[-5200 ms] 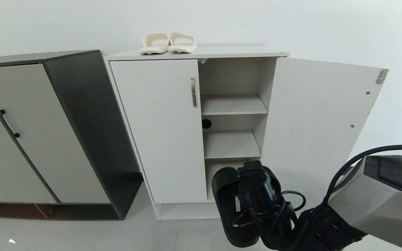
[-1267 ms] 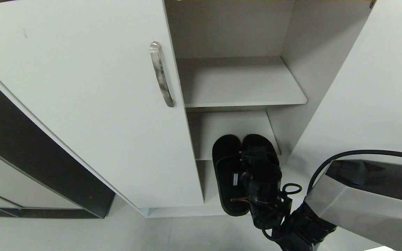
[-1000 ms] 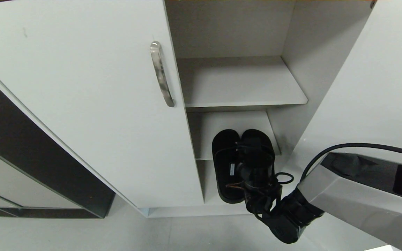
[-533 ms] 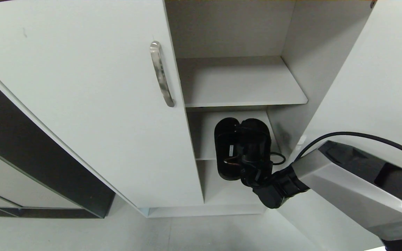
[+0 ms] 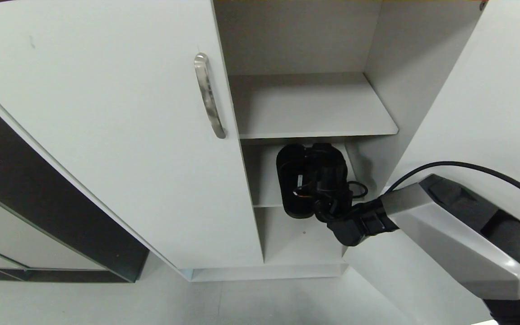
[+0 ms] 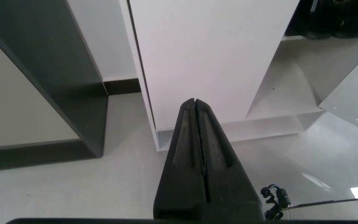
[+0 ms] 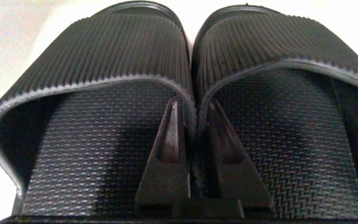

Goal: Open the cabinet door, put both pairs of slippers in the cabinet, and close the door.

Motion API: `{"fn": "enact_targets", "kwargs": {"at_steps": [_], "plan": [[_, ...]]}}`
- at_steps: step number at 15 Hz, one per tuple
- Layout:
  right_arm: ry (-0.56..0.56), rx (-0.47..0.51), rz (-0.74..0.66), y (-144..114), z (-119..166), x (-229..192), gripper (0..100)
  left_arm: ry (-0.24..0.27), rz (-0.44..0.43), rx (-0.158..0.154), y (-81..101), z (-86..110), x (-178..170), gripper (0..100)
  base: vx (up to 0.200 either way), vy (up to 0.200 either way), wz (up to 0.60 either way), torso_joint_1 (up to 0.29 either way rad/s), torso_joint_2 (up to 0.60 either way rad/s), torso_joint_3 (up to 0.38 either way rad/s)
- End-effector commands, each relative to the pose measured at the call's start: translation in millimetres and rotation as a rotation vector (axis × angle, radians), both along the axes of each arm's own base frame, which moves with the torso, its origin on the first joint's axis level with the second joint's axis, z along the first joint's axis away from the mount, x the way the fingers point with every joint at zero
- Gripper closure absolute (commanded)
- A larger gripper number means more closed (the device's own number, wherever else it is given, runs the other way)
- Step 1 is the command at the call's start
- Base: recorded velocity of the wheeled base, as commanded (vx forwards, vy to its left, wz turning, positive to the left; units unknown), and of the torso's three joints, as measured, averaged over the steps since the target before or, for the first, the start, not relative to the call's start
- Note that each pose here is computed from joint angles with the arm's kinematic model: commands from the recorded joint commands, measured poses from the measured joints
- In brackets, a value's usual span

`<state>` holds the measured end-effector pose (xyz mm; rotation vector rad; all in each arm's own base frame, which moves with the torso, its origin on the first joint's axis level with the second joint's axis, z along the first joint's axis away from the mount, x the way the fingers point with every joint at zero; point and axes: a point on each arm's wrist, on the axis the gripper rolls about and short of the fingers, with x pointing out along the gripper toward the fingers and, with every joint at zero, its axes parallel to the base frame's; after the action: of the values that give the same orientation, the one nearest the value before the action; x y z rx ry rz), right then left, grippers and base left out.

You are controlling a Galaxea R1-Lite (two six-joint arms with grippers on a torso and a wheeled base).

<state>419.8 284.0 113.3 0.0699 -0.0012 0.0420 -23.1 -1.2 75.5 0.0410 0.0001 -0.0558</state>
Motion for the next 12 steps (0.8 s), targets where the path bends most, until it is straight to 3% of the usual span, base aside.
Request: {"fn": "enact_targets", "kwargs": {"at_steps": [1,12], "plan": [[-0.019,0.013,-0.005,1,12,5,100,0.002,0.001,0.000,0.0,-0.1,0,100,0.000,0.000,0.00,0.000,0.00,0.000],[0.005,-0.006,-0.014,5,-4,17,100,0.002,0.004,-0.003,0.1,-0.1,0,100,0.000,0.000,0.00,0.000,0.00,0.000]]}}
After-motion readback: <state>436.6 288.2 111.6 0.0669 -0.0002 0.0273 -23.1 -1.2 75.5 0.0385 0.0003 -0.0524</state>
